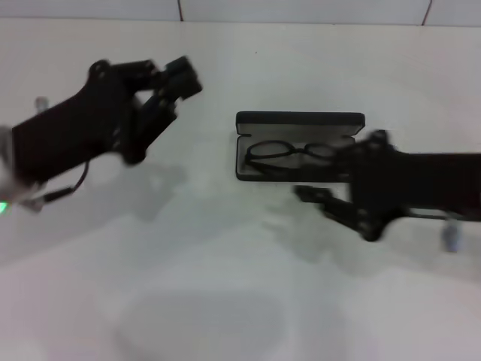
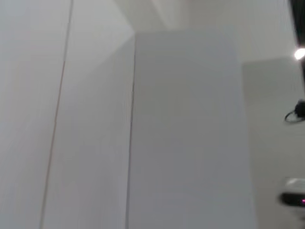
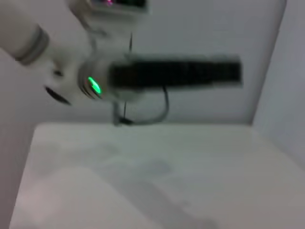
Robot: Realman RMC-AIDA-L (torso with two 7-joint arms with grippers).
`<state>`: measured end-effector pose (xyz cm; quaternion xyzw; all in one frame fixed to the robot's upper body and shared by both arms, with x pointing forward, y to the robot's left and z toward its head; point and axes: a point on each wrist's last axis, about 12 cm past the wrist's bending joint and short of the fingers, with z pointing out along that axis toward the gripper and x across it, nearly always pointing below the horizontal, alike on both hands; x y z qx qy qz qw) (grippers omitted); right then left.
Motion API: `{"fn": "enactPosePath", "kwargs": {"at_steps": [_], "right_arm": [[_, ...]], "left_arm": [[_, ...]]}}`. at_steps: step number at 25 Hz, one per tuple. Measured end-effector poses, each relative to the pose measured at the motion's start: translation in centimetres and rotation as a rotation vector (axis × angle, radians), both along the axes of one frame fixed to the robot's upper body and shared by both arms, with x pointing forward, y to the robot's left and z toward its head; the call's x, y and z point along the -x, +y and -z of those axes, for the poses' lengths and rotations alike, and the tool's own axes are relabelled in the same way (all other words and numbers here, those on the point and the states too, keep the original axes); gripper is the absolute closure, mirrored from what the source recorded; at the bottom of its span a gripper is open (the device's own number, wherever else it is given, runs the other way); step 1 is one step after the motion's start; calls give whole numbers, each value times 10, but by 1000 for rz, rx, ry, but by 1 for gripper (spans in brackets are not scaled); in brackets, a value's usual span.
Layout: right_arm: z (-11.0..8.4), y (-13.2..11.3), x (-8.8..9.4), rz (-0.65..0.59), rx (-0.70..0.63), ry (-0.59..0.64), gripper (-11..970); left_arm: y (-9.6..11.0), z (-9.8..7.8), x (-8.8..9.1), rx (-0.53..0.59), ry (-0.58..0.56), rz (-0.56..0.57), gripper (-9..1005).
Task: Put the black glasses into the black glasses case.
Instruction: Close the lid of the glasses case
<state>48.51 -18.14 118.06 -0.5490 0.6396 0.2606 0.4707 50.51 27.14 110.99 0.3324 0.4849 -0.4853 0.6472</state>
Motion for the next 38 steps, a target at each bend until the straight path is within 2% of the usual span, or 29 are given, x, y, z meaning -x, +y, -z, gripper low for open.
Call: {"fn": "enactPosePath", "kwargs": {"at_steps": [5,7,8,11,13,18,20,23,28,38], "right_arm": [[30,-58,4,149,-38,55,763],[40,-79,6,211,-52,85,763],[45,-89,8,233,-71,99,763],[53,-113,16,277,-153,126,763],[57,-128,22,297,-210,137,763],[62,-156,39,325,-342,137,764],[64,-166,46,334,-392,126,764],[64,-182,56,329,-476,110,764],[65,-191,64,313,-563,86,761],[68,-192,66,310,-585,83,749]], "left_arm": [[-27,-2,-42,-171,52,-14,878],[-50,-6,-65,-276,83,12,878],[-54,-6,-68,-291,92,15,878],[-82,-7,-91,-408,136,13,878],[-97,-3,-98,-474,143,-2,878],[-133,10,-106,-633,163,-24,877],[-138,13,-105,-648,164,-25,875],[-142,14,-105,-658,166,-31,874],[-143,15,-105,-657,169,-38,872],[-142,14,-108,-628,184,-78,869]]}}
